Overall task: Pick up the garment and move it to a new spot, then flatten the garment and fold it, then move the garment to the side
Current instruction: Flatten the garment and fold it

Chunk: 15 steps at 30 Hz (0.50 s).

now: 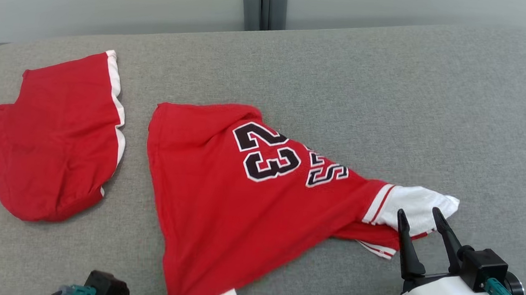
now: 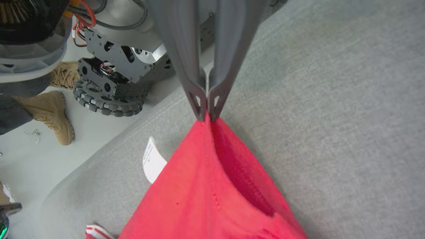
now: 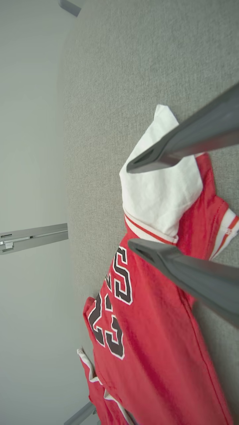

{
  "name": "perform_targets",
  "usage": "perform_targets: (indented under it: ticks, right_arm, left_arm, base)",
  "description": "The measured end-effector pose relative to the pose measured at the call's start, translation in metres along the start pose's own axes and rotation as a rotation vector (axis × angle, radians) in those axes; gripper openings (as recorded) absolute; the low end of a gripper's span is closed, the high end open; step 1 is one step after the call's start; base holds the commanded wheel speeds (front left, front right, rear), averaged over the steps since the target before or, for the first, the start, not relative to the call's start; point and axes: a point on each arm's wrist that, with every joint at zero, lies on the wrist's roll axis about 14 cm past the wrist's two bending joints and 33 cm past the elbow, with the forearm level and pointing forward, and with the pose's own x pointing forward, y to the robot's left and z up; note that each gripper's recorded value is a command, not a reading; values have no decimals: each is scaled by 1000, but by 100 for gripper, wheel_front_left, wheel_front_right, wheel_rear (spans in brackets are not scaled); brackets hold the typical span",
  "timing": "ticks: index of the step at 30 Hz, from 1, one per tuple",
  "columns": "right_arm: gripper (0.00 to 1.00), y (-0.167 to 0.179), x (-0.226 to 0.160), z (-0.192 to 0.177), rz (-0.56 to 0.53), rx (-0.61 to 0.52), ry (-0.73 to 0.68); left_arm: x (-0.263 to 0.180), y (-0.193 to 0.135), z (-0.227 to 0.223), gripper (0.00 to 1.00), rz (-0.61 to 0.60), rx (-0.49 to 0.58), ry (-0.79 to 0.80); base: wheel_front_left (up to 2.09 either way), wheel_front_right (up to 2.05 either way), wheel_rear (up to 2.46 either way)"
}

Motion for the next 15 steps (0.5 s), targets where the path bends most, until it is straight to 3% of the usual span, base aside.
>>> perform_targets:
  ticks: [10,11,12,13,15]
  right_arm:
    - [100,10,6,-5,34,-2,13]
    - [100,10,7,-3,33,-4,10]
    - [100,9,7,-3,30,-5,8]
    - [100,7,6,-2,25,-8,6]
    - [100,5,5,-1,20,-14,3]
  left_arm:
    - [0,38,-38,0,153,-115,40]
    - [2,39,-40,22,160,-126,36]
    - [3,40,-40,67,164,-134,31]
    - [4,41,-41,100,169,-140,24]
    - [6,42,-42,100,176,-154,17]
  base:
    - [0,0,0]
    - [0,0,0]
    - [0,0,0]
    - [0,0,0]
    - [0,0,0]
